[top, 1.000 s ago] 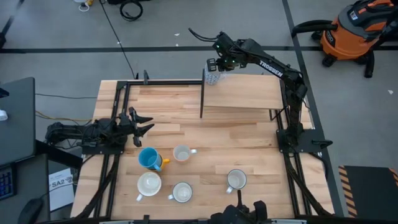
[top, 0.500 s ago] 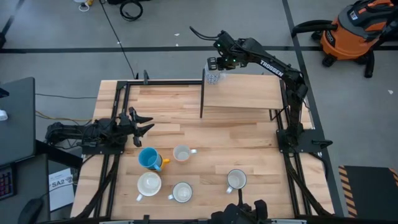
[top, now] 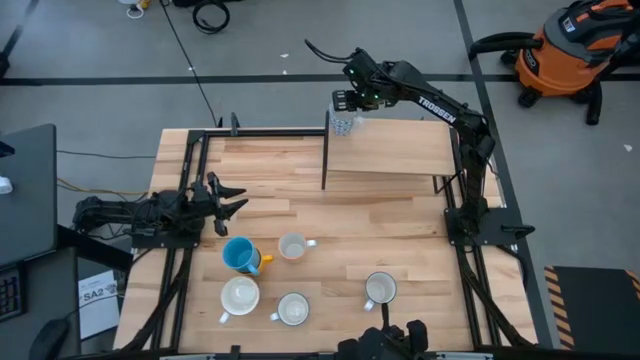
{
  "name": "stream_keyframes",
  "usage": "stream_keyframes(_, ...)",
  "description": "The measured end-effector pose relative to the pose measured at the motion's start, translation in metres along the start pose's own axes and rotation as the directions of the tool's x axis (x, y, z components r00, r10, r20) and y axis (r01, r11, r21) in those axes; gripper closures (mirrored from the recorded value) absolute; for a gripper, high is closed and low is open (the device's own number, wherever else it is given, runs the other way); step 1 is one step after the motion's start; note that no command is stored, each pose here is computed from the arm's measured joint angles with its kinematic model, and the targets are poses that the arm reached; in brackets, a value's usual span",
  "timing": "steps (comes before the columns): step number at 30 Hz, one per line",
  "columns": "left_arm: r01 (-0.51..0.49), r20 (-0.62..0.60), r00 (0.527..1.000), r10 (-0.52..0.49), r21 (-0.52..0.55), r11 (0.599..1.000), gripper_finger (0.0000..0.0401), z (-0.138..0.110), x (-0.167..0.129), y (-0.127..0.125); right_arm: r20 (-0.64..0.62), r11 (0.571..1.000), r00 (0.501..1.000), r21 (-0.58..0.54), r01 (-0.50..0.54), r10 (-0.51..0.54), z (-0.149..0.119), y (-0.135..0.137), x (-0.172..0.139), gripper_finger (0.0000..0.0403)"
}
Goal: Place coffee mugs
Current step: Put the light blue pattern mug on the shelf
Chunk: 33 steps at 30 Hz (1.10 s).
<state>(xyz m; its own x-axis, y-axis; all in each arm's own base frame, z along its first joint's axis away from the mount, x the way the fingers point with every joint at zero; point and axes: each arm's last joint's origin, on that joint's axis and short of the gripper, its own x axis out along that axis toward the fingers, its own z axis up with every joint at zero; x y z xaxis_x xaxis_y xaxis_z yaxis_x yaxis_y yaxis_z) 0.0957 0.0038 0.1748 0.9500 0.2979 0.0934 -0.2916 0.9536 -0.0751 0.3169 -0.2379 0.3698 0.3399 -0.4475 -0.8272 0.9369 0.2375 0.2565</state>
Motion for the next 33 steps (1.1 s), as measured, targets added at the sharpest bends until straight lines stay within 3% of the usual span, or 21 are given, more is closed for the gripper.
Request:
stream_keyframes(23, 0.0, -0.001, 1.0, 0.0, 0.0, 1.0, 0.0252, 0.0, 0.0, 0.0, -0.01, 0.998, 0.998, 0.004, -0.057, 0.057, 0.004, -0.002, -0.004, 0.026)
stream_keyframes(33, 0.0, -0.001, 1.0, 0.0, 0.0, 1.0, 0.0252, 0.0, 0.0, 0.0, 0.059, 0.995, 0.993, 0.005, -0.098, 0.098, 0.008, -0.012, -0.04, 0.0261)
